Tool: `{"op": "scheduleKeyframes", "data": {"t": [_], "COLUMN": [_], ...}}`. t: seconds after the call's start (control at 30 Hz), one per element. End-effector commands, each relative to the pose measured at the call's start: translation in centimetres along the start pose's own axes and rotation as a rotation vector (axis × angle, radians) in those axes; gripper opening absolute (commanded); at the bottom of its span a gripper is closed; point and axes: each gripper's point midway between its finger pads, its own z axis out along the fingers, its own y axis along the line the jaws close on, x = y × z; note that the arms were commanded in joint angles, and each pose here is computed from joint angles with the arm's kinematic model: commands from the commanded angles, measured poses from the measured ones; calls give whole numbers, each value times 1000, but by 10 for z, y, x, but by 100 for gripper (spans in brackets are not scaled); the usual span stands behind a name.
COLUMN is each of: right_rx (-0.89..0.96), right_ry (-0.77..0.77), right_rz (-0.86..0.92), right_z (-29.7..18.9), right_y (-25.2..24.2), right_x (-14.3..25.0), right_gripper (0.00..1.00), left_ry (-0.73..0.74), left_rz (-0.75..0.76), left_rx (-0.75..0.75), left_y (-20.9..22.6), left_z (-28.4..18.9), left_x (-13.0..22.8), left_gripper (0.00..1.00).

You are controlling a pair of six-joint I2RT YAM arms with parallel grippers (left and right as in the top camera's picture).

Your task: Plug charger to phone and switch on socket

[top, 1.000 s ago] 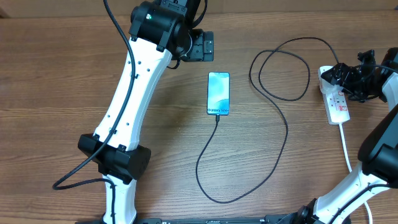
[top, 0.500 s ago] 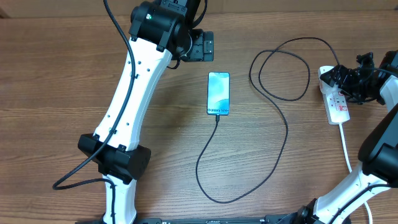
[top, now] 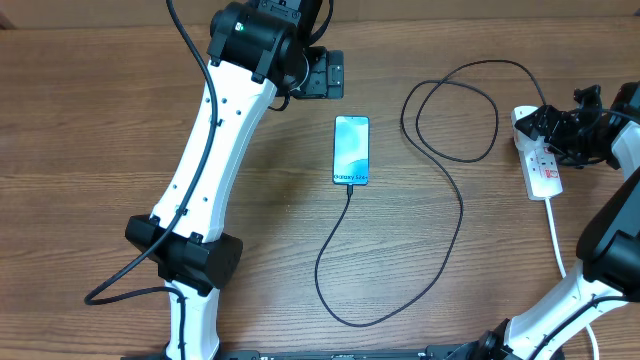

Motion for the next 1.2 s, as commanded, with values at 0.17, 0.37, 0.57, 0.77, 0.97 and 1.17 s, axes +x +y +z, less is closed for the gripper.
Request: {"op": "scheduleKeyframes", "data": {"t": [0.17, 0.37, 0.57, 0.77, 0.97, 1.17], "right_rx": [-33, -40, -47, -51, -51, -52], "right_ry": [53, 58, 72, 89, 106, 112], "right_rz": [36, 22, 1, -6, 3, 7], "right_z": [9, 12, 17, 19, 19, 19], "right_y": [4, 10, 21, 27, 27, 27], "right_x": [16, 16, 19, 23, 27, 29], "right_gripper": [100, 100, 100, 100, 100, 100], "left_ry": [-14, -15, -14, -14, -14, -14], "left_rz": [6, 6, 6, 6, 6, 6], "left_rx": [-13, -13, -13, -13, -13, -13], "left_y": [4, 4, 4, 4, 4, 4], "left_z": [-4, -4, -4, -4, -4, -4], "left_x": [-3, -3, -3, -3, -3, -3], "left_gripper": [100, 100, 100, 100, 100, 100]}}
